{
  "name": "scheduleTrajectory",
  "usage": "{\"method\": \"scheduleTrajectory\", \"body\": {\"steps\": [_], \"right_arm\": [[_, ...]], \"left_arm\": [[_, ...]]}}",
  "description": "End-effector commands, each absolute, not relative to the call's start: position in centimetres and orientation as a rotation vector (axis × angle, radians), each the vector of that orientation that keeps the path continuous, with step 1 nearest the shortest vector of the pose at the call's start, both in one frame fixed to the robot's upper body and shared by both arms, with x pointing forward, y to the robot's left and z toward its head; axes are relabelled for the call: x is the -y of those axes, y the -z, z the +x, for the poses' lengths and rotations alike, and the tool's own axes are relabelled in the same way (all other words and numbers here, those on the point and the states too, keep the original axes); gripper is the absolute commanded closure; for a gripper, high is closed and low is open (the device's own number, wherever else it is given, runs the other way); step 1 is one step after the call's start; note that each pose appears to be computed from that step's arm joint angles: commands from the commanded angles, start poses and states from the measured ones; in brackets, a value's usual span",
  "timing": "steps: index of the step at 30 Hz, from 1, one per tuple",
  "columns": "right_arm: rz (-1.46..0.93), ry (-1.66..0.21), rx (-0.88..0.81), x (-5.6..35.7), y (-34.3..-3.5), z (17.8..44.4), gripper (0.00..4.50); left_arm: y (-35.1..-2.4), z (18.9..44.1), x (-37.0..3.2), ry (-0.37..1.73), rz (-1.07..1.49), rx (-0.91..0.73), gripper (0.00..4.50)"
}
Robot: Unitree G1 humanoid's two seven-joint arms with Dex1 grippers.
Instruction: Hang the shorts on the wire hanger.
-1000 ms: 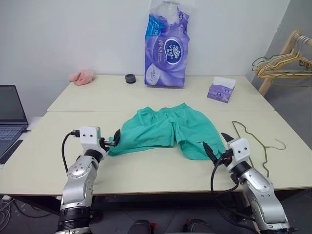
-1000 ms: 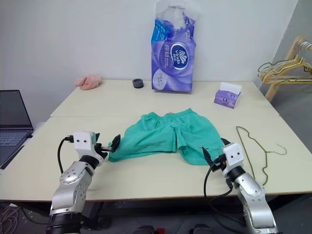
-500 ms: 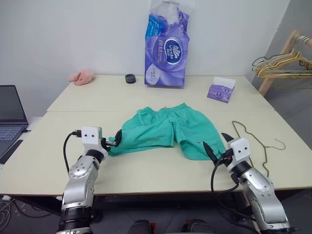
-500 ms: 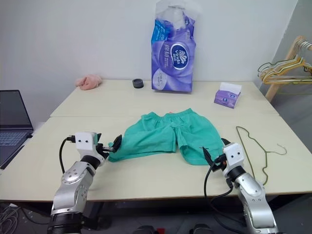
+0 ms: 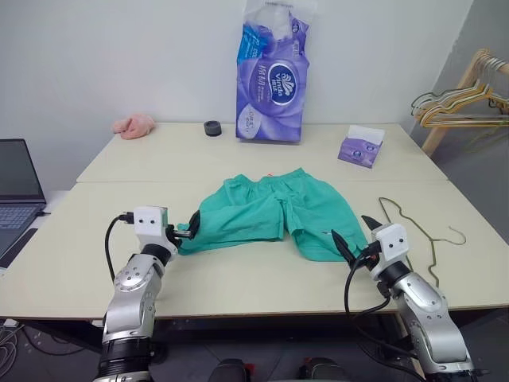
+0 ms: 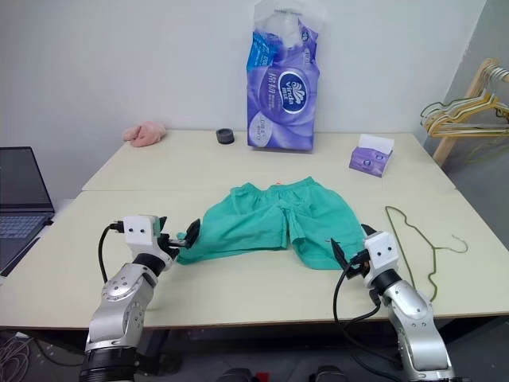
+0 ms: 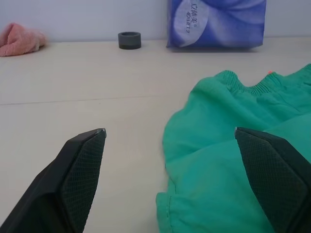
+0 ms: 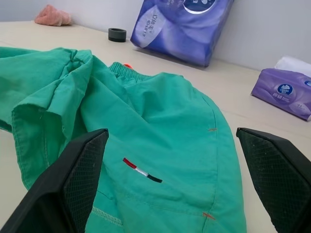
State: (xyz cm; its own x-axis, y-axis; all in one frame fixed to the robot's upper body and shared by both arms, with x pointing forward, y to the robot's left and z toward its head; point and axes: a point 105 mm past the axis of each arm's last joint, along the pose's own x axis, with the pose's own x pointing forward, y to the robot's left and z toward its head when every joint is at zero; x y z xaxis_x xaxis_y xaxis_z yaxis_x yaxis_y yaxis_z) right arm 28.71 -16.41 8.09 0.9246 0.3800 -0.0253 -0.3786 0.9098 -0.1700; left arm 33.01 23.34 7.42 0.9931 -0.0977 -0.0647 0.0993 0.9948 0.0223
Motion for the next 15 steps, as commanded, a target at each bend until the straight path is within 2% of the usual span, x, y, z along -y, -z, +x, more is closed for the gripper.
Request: {"method": "scheduleTrajectory", "body": {"steps": [1, 6, 10, 15], "right_arm": [[-0.167, -0.385, 0.061, 16.8, -9.9, 29.0, 0.00], [-0.107, -0.408, -0.011, 16.9, -9.8, 29.0, 0.00], [-0.007, -0.396, -0.119, 18.1, -10.3, 30.0, 0.00], [0.066, -0.349, -0.287, 19.9, -9.6, 30.8, 0.00]], "left_arm": [[-9.4, 33.0, -22.1, 0.196, -0.024, 0.025, 0.01], [-10.2, 32.7, -20.9, 0.296, 0.002, 0.034, 0.01], [-11.7, 32.3, -17.6, 0.541, 0.023, 0.039, 0.01], [-12.8, 32.2, -16.1, 0.686, 0.061, 0.026, 0.01]]}}
